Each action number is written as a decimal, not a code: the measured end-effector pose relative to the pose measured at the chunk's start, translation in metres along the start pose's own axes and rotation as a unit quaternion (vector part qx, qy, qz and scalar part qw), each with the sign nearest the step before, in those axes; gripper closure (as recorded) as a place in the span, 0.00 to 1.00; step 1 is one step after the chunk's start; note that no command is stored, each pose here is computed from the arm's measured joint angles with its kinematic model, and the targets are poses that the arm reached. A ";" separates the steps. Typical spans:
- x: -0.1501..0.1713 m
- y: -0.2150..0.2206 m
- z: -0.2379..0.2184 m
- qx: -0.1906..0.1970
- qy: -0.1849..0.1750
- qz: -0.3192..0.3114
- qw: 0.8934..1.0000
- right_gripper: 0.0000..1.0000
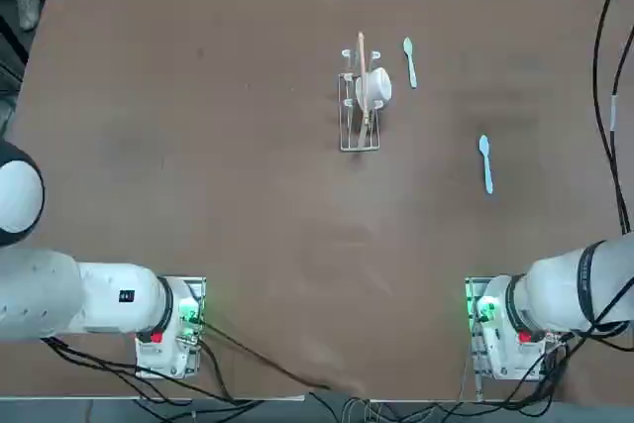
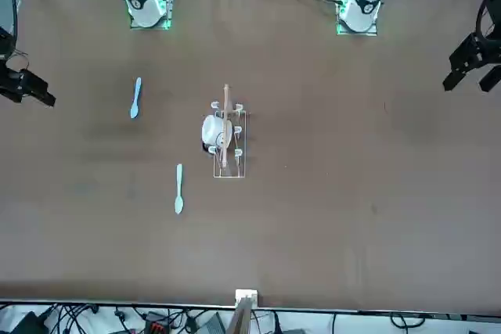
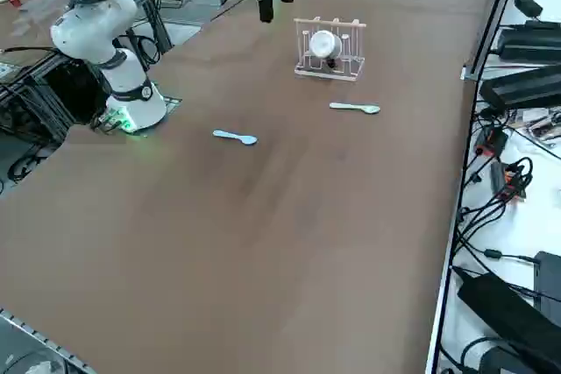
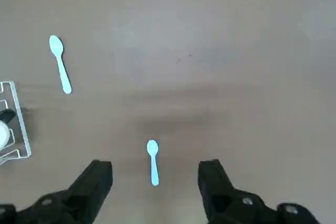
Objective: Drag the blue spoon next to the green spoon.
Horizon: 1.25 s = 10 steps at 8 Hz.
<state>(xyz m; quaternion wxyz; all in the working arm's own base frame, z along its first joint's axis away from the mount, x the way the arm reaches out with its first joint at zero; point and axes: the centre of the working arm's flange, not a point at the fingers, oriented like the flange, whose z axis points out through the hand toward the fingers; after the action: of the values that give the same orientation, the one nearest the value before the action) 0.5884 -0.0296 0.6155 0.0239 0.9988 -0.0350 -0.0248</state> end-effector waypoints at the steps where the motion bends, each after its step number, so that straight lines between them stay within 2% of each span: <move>1: -0.001 0.000 0.001 0.000 -0.002 0.000 1.000 0.00; 3: -0.007 0.000 0.006 0.000 -0.009 0.000 1.000 0.00; 5: -0.009 -0.005 0.032 -0.001 -0.035 -0.005 0.999 0.00; 7: -0.008 -0.015 0.094 -0.002 -0.066 -0.014 0.998 0.00; 8: -0.008 -0.021 0.132 -0.002 -0.066 -0.019 0.998 0.00; 10: -0.025 -0.033 0.213 0.001 -0.031 -0.028 0.999 0.00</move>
<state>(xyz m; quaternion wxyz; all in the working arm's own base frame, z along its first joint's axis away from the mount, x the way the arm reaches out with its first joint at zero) 0.5547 -0.0047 0.4029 0.0211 0.9981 -0.0077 -0.0567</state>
